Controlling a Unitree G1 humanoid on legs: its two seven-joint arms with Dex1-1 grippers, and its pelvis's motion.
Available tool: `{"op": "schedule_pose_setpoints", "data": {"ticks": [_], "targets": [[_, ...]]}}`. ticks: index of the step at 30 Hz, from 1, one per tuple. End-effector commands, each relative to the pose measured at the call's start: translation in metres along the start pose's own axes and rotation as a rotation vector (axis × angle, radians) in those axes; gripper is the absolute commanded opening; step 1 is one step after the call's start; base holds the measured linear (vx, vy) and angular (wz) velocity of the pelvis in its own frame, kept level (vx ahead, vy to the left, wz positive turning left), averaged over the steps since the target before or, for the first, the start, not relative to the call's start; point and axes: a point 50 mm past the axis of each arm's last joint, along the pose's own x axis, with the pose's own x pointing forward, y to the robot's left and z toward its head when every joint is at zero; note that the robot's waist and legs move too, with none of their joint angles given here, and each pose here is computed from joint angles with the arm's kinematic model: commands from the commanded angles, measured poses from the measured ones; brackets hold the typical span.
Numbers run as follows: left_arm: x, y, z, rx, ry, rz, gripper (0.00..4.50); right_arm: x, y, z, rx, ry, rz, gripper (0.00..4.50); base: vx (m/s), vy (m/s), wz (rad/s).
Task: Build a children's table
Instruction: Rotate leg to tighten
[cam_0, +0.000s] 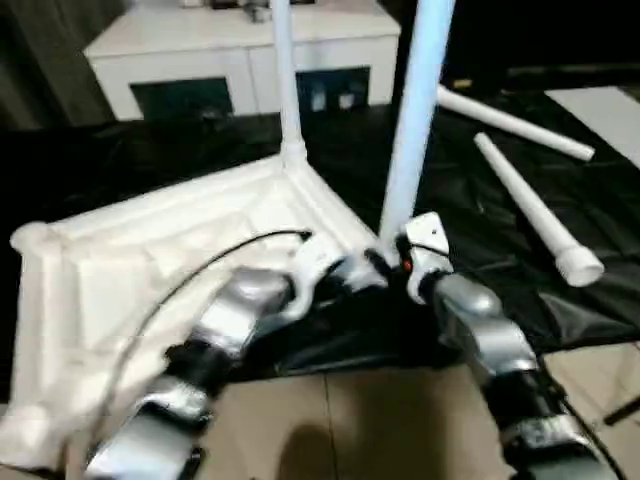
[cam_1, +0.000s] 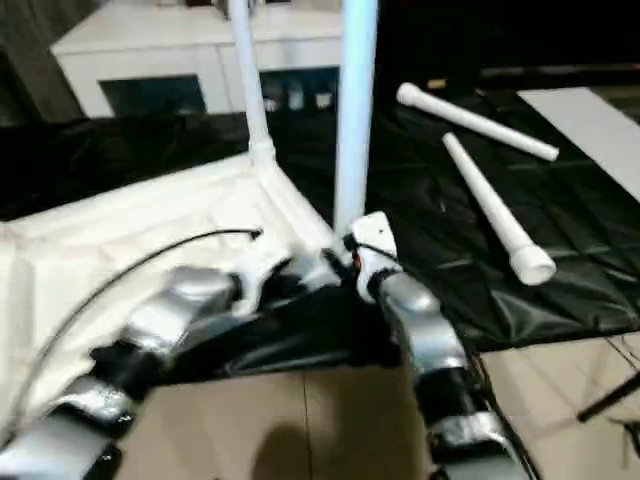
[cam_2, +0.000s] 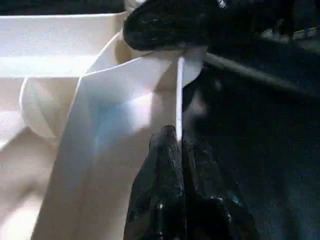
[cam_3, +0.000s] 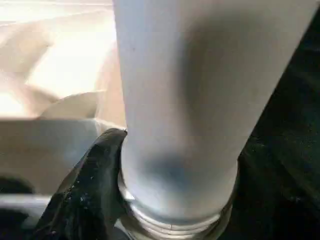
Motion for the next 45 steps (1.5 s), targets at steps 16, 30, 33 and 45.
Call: {"op": "schedule_pose_setpoints", "data": {"ticks": [16, 30, 33, 45], "targets": [[-0.001, 0.009, -0.01, 0.012, 0.018, 0.083, 0.0, 0.018, 0.014, 0.009, 0.077, -0.079, 0.003, 3.63, 0.0, 0.0, 0.0], [-0.039, -0.011, -0.006, 0.146, -0.078, -0.374, 0.0, -0.03, -0.015, 0.011, -0.29, -0.134, 0.56, 3.8, 0.0, 0.0, 0.0], [-0.045, -0.011, -0.009, 0.163, -0.055, -0.418, 0.0, -0.037, -0.018, 0.01, -0.293, -0.117, 0.626, 3.8, 0.0, 0.0, 0.0], [-0.062, -0.006, -0.019, 0.17, 0.007, -0.488, 0.0, -0.057, -0.025, 0.005, -0.345, -0.014, 0.85, 3.8, 0.0, 0.0, 0.0]]}}
